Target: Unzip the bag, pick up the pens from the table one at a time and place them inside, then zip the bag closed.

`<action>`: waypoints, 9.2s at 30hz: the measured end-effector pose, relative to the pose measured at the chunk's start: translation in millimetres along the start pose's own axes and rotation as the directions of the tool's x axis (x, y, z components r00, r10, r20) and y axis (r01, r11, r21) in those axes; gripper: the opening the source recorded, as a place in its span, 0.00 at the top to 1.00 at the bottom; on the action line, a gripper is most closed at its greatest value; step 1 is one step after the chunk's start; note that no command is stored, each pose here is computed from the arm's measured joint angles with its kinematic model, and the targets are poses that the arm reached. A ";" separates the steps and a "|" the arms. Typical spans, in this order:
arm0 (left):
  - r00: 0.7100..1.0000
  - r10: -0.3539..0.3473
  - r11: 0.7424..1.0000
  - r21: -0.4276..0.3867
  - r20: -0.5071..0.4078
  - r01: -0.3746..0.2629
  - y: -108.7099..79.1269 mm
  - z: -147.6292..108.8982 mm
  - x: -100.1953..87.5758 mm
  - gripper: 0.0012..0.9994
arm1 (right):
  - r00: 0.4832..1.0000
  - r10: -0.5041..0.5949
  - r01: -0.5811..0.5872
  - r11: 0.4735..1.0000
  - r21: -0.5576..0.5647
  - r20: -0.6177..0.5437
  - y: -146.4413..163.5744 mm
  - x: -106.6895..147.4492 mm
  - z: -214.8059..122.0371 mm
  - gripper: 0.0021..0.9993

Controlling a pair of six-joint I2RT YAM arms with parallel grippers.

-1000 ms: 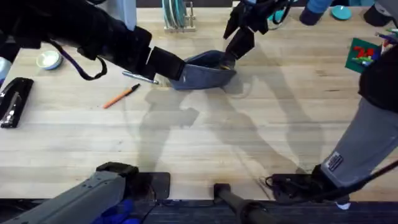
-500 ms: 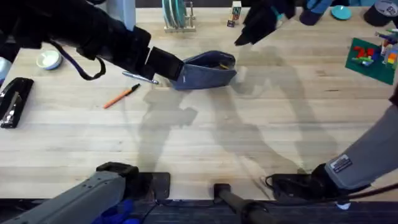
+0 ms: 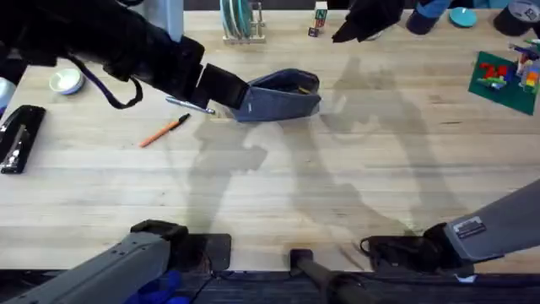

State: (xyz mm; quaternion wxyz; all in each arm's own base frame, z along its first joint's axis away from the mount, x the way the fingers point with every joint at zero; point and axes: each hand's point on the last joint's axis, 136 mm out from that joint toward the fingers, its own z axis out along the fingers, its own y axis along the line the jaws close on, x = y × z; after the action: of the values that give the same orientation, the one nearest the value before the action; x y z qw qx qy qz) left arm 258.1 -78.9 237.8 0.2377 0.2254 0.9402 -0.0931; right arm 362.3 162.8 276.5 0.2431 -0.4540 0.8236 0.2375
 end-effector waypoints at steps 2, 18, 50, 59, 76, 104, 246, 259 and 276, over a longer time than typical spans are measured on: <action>1.000 0.000 1.000 0.000 0.000 0.000 0.0 0.0 0.0 0.01 | 1.000 0.021 -0.020 1.000 0.007 -0.007 -1.1 1.3 0.0 0.00; 1.000 0.000 1.000 0.000 0.000 0.000 0.0 0.1 0.0 0.00 | 0.990 0.123 -0.123 0.992 -0.001 -0.072 13.4 38.1 2.2 0.00; 0.996 -0.084 0.993 -0.089 -0.008 0.083 15.2 -0.6 2.0 0.01 | 0.986 0.163 -0.166 0.964 0.206 0.029 77.6 111.5 -41.6 0.00; 0.915 -0.394 0.877 -0.264 0.084 0.402 61.4 -10.0 5.9 0.01 | 0.986 0.164 -0.166 0.964 0.206 0.028 77.7 111.8 -41.5 0.00; 0.541 -0.800 0.481 -0.262 0.261 0.837 110.5 3.4 6.7 0.00 | 0.986 0.164 -0.167 0.964 0.206 0.028 77.8 111.8 -41.5 0.00; 0.138 -0.961 0.040 -0.375 0.238 0.926 156.7 109.6 34.1 0.00 | 0.986 0.165 -0.167 0.964 0.206 0.028 77.8 111.8 -41.5 0.00; 0.916 0.143 0.989 -0.029 0.375 -0.143 -10.1 -47.0 -97.2 0.96 | 0.986 0.165 -0.167 0.964 0.206 0.028 77.8 111.8 -41.5 0.00; 0.875 0.411 0.896 0.063 0.257 -0.440 -64.0 -3.3 -114.8 0.96 | 0.986 0.165 -0.167 0.964 0.206 0.028 77.8 111.8 -41.5 0.00; 0.793 0.606 0.776 0.172 0.065 -0.607 -96.3 67.7 -125.7 0.96 | 0.986 0.165 -0.167 0.964 0.206 0.028 77.8 111.8 -41.5 0.00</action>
State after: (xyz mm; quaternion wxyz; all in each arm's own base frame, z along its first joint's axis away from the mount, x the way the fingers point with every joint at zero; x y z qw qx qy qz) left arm 339.2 -230.6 246.9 0.2360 0.5366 0.8042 -0.0985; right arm 234.9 103.6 252.8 0.2728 -0.3544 0.8776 0.1723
